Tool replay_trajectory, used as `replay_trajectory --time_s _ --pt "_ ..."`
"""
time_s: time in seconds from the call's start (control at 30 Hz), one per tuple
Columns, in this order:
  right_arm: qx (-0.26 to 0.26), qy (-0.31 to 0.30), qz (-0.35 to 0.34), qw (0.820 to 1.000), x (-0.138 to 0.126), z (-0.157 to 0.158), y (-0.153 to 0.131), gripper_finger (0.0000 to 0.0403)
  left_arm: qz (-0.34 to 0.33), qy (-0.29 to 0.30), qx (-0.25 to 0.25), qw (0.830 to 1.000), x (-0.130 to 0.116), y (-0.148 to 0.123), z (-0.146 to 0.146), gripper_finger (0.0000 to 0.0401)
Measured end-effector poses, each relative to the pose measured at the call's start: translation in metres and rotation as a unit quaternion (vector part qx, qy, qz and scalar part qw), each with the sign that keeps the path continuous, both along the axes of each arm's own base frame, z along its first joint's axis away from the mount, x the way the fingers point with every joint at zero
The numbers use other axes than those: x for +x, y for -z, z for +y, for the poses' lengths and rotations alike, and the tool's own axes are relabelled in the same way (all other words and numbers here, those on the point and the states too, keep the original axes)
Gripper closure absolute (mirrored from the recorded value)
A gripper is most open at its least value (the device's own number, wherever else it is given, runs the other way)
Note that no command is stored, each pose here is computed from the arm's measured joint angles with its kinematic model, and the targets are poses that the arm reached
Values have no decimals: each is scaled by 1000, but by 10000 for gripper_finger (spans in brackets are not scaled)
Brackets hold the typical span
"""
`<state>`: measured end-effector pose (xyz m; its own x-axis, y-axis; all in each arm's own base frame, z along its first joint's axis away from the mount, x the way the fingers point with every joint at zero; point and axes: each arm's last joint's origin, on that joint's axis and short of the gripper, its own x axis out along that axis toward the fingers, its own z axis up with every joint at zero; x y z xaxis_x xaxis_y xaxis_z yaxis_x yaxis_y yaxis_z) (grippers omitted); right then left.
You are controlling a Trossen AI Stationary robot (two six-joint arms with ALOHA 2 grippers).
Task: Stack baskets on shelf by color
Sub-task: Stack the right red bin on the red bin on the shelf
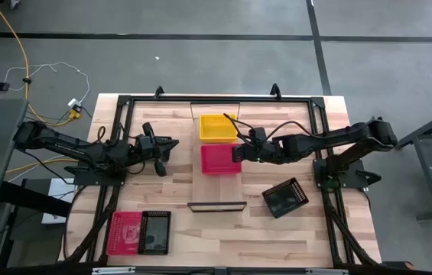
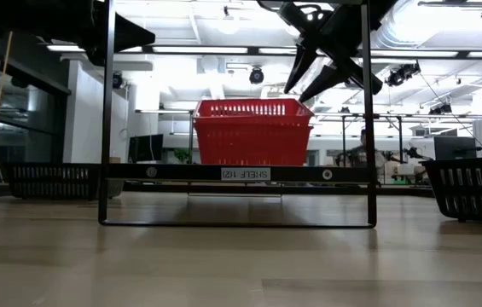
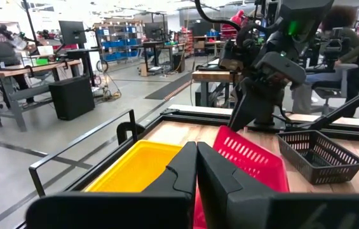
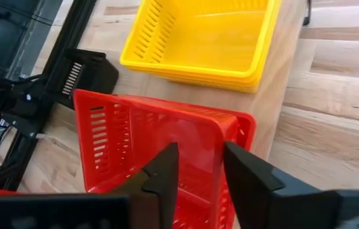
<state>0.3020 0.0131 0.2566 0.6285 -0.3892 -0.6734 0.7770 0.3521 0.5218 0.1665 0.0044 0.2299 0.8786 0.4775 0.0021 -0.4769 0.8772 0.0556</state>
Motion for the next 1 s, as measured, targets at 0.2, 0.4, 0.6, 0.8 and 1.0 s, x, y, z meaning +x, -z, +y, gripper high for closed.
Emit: replay_trajectory --time_s 0.2,0.4,0.6,0.8,1.0 --pt "-14 -35 -5 999 -1 -1 -6 262 0 0 0 1000 0 0 0 401" --pt "-62 -80 -7 995 -10 -6 -23 258 2 0 0 1000 0 0 0 401" --pt "-118 -137 22 983 -15 -6 -28 280 5 0 0 1000 0 1 0 401" --pt "-171 -172 59 968 -4 -6 -17 390 4 0 -1 1000 0 1 0 401" --pt "-221 -182 53 957 12 -10 -11 400 2 0 -2 1000 0 1 0 401"
